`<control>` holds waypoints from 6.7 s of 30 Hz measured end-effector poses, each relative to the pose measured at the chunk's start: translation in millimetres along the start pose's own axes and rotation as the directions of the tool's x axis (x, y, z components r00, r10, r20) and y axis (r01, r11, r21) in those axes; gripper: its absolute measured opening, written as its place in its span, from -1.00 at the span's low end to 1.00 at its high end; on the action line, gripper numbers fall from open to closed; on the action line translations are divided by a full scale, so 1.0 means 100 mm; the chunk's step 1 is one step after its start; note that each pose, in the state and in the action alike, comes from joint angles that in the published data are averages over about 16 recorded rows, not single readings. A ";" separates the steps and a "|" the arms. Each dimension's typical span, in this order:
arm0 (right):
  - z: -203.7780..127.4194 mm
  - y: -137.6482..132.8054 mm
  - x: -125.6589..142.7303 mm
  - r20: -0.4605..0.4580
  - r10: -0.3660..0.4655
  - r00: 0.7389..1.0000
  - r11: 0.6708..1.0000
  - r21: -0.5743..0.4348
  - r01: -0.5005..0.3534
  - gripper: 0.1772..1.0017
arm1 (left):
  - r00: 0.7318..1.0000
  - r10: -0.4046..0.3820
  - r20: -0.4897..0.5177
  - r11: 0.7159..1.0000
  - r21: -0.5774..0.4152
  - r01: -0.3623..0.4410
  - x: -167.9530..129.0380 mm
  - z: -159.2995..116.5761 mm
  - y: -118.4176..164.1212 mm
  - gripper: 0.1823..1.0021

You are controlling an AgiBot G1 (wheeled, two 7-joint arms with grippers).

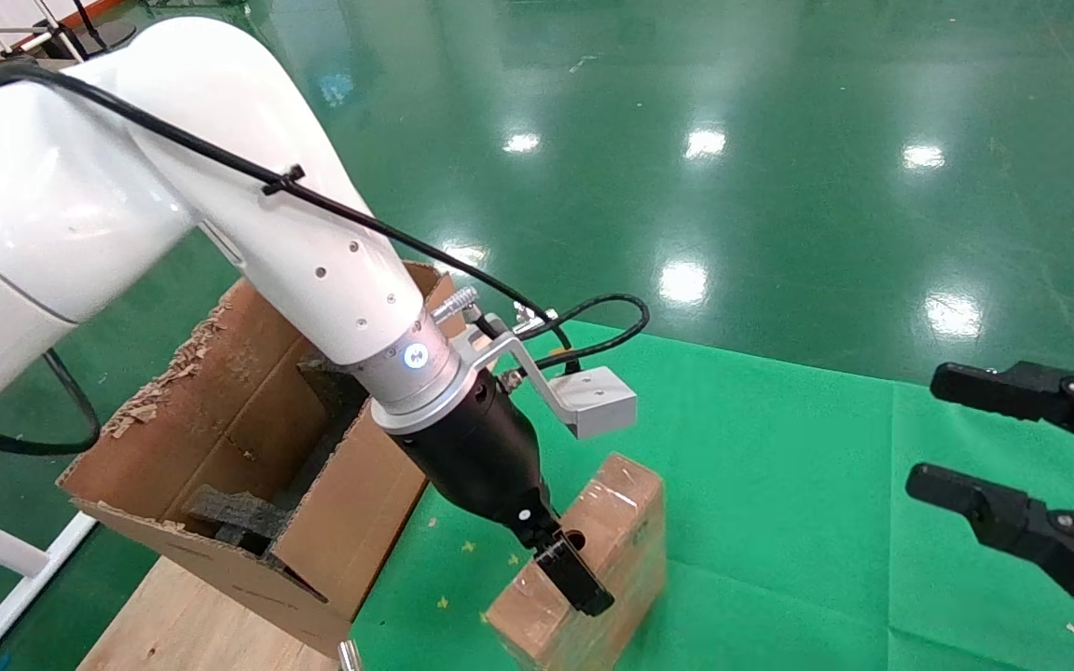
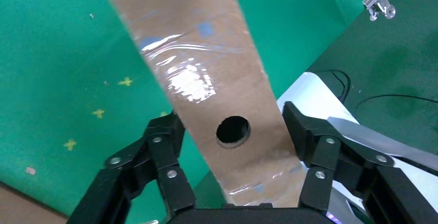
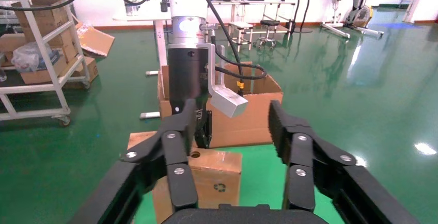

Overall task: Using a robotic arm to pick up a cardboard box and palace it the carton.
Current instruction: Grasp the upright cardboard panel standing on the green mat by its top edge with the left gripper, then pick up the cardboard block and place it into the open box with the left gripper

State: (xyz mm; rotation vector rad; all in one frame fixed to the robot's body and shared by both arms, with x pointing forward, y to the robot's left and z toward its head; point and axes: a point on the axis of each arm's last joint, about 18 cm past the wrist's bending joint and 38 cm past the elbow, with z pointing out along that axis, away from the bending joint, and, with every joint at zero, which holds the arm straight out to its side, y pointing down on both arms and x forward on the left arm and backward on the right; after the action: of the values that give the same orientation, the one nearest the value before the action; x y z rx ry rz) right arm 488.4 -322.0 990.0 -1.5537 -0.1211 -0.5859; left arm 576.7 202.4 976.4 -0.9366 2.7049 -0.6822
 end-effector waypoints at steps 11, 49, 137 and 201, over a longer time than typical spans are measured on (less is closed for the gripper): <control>0.00 0.00 0.00 0.000 0.000 1.000 1.000 0.000 0.000 0.32 | 1.000 -0.007 0.003 1.000 0.008 0.007 -0.02 -0.03 0.00 -0.25; 0.00 0.00 0.00 0.000 0.000 1.000 1.000 0.000 0.000 1.00 | 0.785 -0.455 0.420 0.817 0.548 0.180 -1.53 -2.95 0.92 -0.67; 0.00 0.00 0.00 0.000 0.000 1.000 1.000 0.000 0.000 1.00 | 0.548 -0.672 0.498 0.740 0.435 0.513 -2.69 -0.89 2.81 -0.71; 0.00 0.00 0.00 -0.001 0.000 1.000 1.000 0.000 0.000 1.00 | 0.529 -0.744 0.408 0.663 0.551 0.507 -2.74 -0.85 2.54 0.55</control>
State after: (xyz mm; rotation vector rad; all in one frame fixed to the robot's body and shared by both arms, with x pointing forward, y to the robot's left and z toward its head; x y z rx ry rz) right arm 488.4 -322.2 990.0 -1.5535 -0.1205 -0.5862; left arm 627.3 580.6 937.1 -1.7097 1.5310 -0.7833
